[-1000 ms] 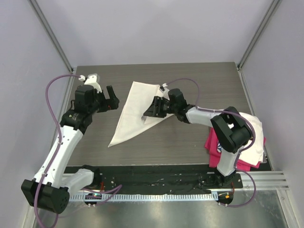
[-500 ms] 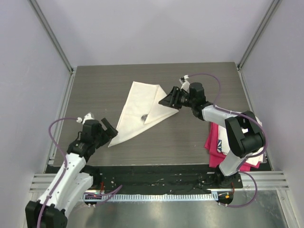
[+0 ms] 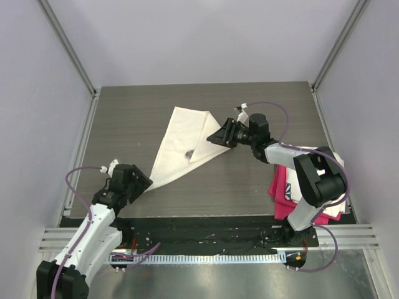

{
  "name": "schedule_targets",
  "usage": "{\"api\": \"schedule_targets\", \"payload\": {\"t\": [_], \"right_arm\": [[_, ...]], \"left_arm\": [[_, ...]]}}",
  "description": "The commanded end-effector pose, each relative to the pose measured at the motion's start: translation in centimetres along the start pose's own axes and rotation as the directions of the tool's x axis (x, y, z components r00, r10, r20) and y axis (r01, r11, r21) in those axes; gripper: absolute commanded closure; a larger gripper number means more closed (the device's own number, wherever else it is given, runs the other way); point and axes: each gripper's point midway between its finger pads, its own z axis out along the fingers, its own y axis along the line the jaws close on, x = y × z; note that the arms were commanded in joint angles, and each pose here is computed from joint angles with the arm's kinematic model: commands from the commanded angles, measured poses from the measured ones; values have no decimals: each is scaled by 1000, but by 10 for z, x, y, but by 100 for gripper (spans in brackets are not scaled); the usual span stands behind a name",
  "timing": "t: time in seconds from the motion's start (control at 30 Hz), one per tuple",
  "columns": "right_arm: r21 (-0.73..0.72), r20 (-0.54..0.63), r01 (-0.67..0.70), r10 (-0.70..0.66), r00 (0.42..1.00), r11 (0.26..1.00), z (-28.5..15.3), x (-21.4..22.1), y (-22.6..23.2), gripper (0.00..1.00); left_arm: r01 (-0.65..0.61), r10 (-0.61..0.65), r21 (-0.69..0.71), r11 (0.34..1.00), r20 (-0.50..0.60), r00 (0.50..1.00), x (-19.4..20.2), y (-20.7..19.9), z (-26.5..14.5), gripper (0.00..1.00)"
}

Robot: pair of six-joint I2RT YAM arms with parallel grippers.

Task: Fold the napkin, place the utensils inside, and roll it up
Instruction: Fold the napkin

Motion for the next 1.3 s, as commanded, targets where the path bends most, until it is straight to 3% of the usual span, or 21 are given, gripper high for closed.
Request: {"api": "schedule_targets", "payload": {"t": [0.0,0.93,1.27], "right_arm": [[-64,29,40,-38,999,997,-1,-9,18,47],[-36,12,9,-9,1000,999,4,-5,4,47],[-35,10,13,-13,1000,999,4,-5,3,47]], "left_arm": [[44,-44,9,999,13,999,-1,-1,6,32],[101,-102,-70,992,-7,995,18,29,16,58],[104,-104,-71,992,-3,995,18,31,18,72]]}}
